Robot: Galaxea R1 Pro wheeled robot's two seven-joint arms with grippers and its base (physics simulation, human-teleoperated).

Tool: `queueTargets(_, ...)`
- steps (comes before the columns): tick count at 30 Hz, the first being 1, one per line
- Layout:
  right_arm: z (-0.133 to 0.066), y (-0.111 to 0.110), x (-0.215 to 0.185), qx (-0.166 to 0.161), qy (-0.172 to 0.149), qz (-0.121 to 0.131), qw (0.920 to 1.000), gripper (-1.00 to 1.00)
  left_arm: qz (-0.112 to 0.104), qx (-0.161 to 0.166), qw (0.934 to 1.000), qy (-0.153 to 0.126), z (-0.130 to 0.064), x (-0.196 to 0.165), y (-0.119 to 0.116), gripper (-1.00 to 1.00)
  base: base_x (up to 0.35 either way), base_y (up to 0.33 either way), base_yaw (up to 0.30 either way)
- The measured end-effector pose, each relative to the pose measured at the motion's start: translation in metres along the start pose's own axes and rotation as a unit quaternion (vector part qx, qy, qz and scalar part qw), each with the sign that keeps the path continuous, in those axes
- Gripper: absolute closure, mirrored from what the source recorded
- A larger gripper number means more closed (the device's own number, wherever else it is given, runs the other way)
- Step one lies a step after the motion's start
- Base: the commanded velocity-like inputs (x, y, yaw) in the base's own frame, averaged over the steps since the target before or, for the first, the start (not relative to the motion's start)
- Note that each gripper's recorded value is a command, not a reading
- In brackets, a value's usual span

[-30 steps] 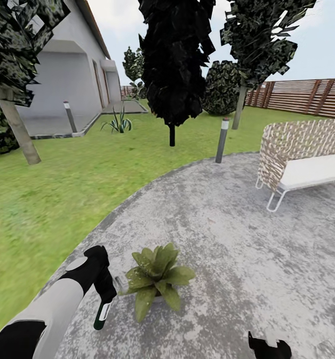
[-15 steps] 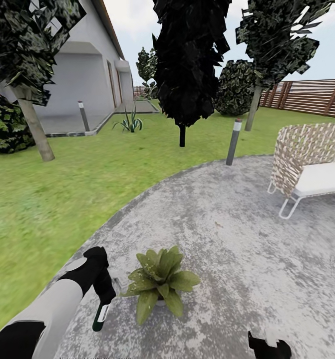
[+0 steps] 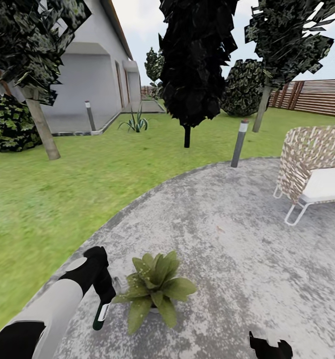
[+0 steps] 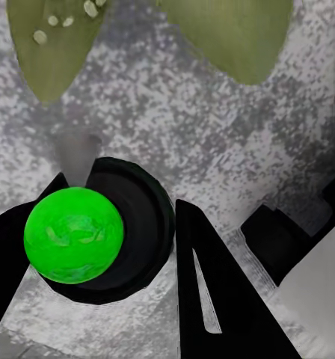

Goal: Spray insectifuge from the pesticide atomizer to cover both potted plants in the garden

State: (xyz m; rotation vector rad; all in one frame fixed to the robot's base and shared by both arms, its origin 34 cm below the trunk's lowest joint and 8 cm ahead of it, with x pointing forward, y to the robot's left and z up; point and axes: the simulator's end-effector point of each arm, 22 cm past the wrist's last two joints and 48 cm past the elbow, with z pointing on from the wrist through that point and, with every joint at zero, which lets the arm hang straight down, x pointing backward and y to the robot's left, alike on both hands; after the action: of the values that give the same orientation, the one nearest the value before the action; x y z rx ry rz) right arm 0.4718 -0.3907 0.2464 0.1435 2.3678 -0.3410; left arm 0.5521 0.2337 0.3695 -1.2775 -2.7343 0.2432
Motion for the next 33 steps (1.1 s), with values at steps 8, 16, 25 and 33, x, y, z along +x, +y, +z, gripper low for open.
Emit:
queueTargets(8, 0.0, 0.004, 0.0, -0.002, 0.001, 0.001, 1.0, -1.0, 0.001, 0.0, 1.0, 0.001, 0.0, 0.0, 0.0, 1.0, -0.156, -0.236, 0.078)
queueTargets(16, -0.001, 0.005, 0.0, -0.003, 0.001, 0.001, 1.0, -1.0, 0.0, -0.001, 1.0, 0.001, 0.0, 0.001, 0.0, 1.0, -0.074, -0.061, 0.274)
queueTargets(25, -0.001, 0.005, 0.001, -0.003, 0.001, 0.001, 1.0, -1.0, -0.002, 0.008, 0.9999, 0.008, 0.008, 0.006, -0.006, 1.0, -0.001, -0.001, 0.189)
queueTargets(33, -0.001, 0.004, 0.001, -0.003, 0.001, 0.001, 1.0, -1.0, -0.003, 0.015, 0.9998, 0.01, 0.02, 0.011, -0.016, 1.0, 0.0, 0.0, 0.01)
